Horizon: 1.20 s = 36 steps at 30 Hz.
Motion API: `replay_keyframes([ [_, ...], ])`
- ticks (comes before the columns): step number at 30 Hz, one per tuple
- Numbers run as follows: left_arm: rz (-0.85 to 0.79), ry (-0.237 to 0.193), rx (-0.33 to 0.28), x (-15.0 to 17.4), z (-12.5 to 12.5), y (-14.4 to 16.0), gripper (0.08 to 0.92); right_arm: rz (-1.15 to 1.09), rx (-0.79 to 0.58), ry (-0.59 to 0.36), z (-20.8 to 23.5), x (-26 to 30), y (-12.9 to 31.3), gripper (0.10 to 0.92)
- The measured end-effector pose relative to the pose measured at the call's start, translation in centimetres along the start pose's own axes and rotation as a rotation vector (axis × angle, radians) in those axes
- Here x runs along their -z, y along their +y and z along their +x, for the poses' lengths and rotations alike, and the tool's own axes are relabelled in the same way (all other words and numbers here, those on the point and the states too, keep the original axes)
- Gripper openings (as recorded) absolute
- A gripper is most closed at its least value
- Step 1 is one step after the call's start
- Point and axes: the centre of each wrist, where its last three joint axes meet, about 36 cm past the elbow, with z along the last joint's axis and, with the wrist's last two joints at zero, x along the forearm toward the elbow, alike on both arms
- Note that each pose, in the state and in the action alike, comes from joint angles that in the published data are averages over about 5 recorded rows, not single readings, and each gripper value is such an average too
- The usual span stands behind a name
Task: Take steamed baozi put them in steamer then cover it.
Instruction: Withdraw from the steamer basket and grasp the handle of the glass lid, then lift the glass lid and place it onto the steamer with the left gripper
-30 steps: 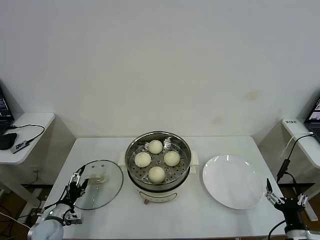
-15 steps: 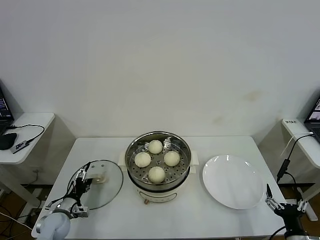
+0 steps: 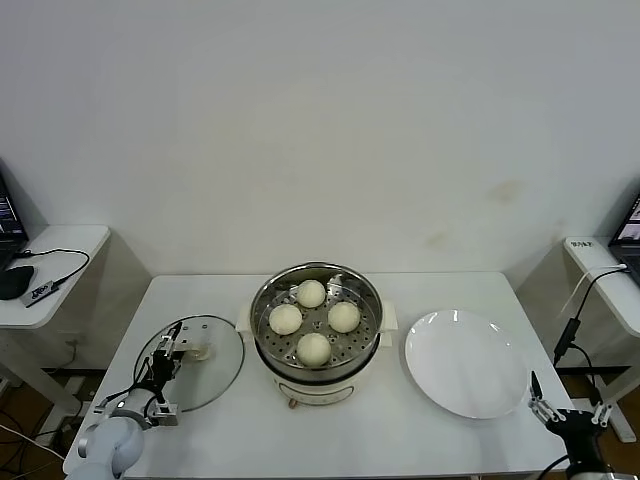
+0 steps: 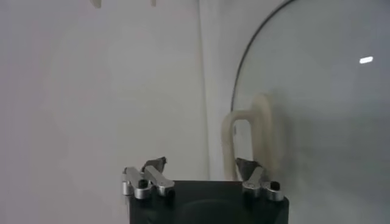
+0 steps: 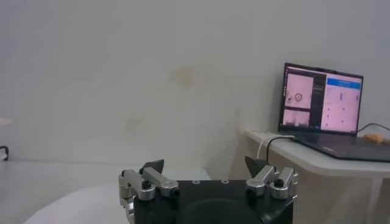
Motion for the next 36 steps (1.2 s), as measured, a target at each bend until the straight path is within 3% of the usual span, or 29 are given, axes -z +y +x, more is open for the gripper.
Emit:
replay_keyframes([
  [16,0.014,0.007,-0.015,0.1,-0.8,-0.7,0.186,0.0,0.012,0.018,0.1,-0.7,0.5,0.823],
  [25,0.032,0.01,0.028,0.3,-0.1,-1.5,0.154,0.005,0.012,0.02,0.2,-0.9,0.5,0.823],
  [36,0.019,0.028,0.168,0.5,1.8,0.0,0.147,0.018,0.025,0.018,0.5,-0.9,0.8,0.823],
])
